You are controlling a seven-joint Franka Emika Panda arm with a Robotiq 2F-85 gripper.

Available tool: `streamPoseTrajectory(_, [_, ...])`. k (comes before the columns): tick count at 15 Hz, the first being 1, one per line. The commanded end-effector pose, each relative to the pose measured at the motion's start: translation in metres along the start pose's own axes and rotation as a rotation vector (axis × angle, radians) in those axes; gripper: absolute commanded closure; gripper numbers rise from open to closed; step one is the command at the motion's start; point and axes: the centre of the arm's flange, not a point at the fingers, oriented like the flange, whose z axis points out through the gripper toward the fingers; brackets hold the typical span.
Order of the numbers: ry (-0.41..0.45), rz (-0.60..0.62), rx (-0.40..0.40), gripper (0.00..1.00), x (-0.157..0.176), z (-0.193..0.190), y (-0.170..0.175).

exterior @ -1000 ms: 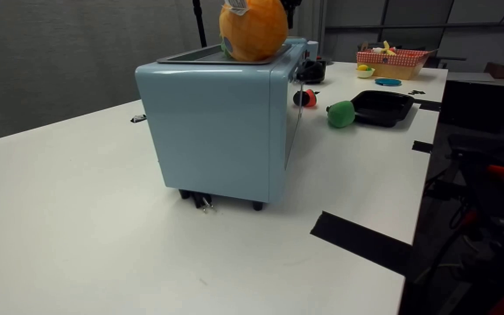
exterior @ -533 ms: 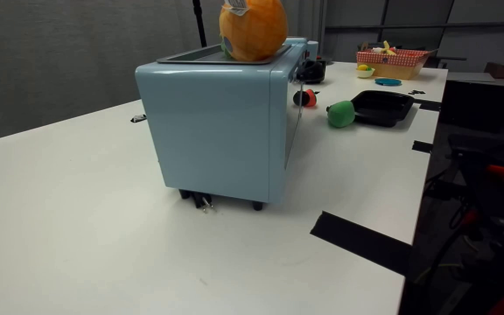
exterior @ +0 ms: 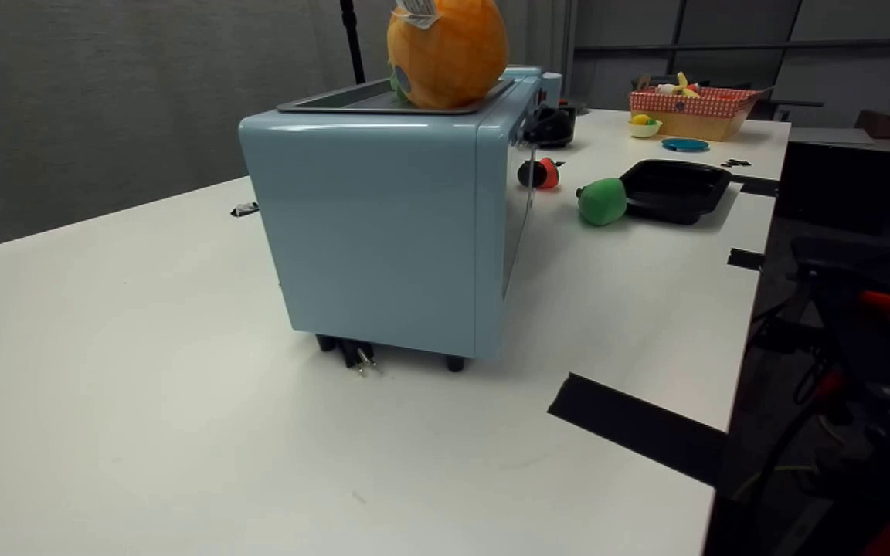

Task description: Push the button on the top of the breakfast maker

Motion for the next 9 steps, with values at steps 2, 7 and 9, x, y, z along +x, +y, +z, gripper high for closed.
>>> streamPoseTrajectory(2, [0.073,-0.038,0.029,0.01,-0.02,-0.008,0.005])
streamPoseTrajectory(7, [0.049,-0.032,0.012,0.0,-0.009,-0.006,0.003])
streamPoseTrajectory(9, [0.052,-0.034,0.013,0.0,-0.011,-0.007,0.003])
